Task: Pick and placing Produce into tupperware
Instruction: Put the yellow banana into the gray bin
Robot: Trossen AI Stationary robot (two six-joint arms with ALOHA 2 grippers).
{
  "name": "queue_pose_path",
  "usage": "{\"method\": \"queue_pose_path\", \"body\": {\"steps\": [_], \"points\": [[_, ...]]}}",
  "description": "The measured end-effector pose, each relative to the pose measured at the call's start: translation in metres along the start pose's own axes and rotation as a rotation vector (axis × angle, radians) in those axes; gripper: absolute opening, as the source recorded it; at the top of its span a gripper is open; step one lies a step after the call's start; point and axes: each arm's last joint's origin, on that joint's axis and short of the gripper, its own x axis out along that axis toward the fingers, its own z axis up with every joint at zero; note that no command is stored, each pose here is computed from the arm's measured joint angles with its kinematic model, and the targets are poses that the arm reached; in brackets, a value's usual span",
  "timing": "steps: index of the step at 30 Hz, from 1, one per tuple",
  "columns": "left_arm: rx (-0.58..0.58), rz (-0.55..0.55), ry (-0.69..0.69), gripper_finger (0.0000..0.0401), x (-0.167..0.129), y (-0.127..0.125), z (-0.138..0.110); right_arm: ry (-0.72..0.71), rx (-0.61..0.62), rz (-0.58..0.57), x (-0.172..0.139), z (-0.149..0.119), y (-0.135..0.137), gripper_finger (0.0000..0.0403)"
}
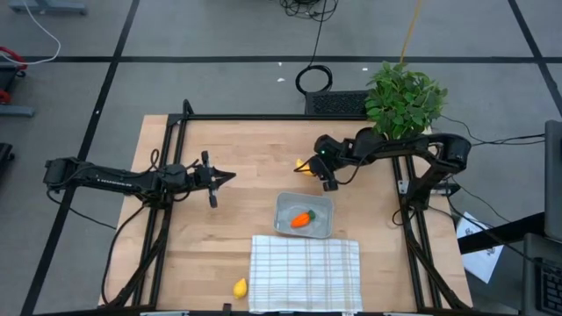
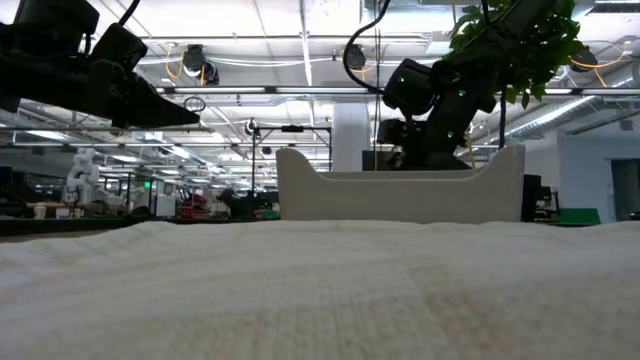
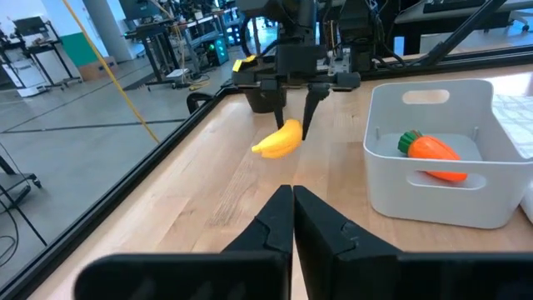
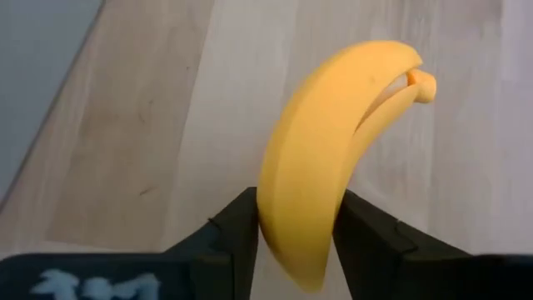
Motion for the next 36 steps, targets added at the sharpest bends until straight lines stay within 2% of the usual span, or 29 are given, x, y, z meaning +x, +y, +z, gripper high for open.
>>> {"method": "queue_pose_path", "body": {"steps": [5, 11, 17, 27, 31, 36], "points": [[0.0, 0.0, 0.0, 0.0002, 0.0, 0.0, 0.0, -0.038, -0.004, -0.017, -0.011, 0.005, -0.001, 0.0129], [0.0, 0.0, -0.001, 0.002, 0.0, 0.0, 0.0, -0.081, -0.015, -0.032, -0.021, 0.011, -0.001, 0.0117], [-0.002, 0.002, -0.011, 0.0028, 0.0, 0.0, 0.001, -0.131, -0.048, -0.037, -0.027, 0.029, 0.002, 0.013], [-0.004, 0.003, -0.018, 0.0007, 0.0, 0.0, 0.002, -0.202, -0.11, -0.03, -0.036, 0.056, 0.012, 0.0123], [-0.004, 0.003, -0.018, 0.0002, 0.0, 0.0, 0.002, -0.213, -0.119, -0.027, -0.039, 0.058, 0.013, 0.0125], [-0.007, 0.002, -0.018, 0.0018, 0.0, 0.0, 0.002, -0.259, -0.113, -0.034, -0.055, 0.059, 0.01, 0.0125]]}}
